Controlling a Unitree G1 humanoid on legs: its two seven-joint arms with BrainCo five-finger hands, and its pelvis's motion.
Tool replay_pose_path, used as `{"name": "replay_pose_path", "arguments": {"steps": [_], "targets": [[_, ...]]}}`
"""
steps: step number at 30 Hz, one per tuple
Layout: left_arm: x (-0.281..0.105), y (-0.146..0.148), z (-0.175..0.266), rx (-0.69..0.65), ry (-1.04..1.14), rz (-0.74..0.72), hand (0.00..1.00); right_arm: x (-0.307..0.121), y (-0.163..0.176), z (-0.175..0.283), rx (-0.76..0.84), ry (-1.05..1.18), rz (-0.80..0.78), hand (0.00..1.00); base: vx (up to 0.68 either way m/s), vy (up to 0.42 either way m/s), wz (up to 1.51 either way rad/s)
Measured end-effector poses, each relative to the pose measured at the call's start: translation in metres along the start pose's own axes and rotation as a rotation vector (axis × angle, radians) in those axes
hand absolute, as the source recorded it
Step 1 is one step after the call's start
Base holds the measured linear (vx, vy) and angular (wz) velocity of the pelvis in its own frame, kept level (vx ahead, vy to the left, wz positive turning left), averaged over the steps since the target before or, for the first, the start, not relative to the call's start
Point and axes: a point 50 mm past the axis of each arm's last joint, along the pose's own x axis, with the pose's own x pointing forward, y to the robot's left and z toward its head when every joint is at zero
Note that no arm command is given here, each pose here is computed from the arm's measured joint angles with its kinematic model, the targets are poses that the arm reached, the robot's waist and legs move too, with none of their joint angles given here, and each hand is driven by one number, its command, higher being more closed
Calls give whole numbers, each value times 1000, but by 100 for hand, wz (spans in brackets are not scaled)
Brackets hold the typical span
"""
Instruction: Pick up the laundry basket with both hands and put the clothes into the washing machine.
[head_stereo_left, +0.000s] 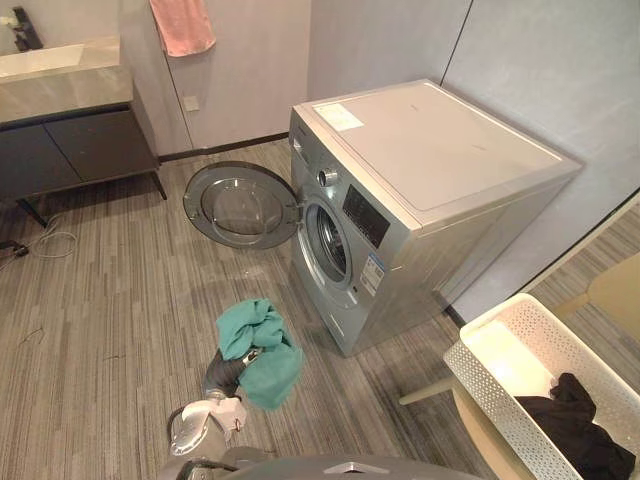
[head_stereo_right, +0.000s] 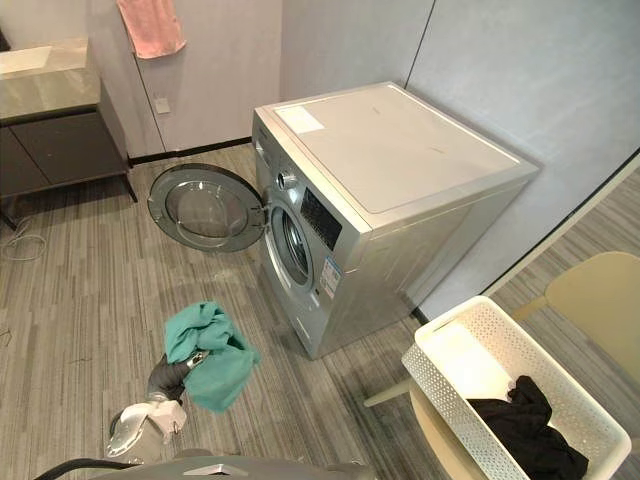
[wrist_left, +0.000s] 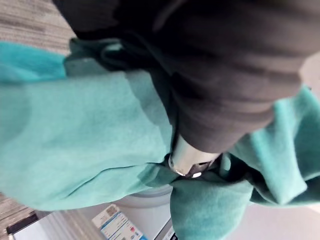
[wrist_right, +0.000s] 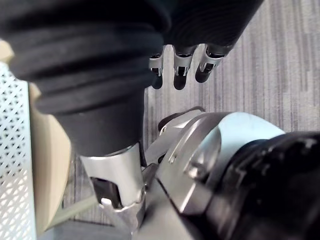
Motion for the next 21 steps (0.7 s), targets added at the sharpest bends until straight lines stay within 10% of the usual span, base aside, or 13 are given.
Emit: {"name": "replay_pose_path", "arguments": {"steps": [21], "targets": [[-9, 8, -3, -101, -46, 149, 100, -5, 22, 0, 32, -55, 93, 0, 10, -57, 13]]}}
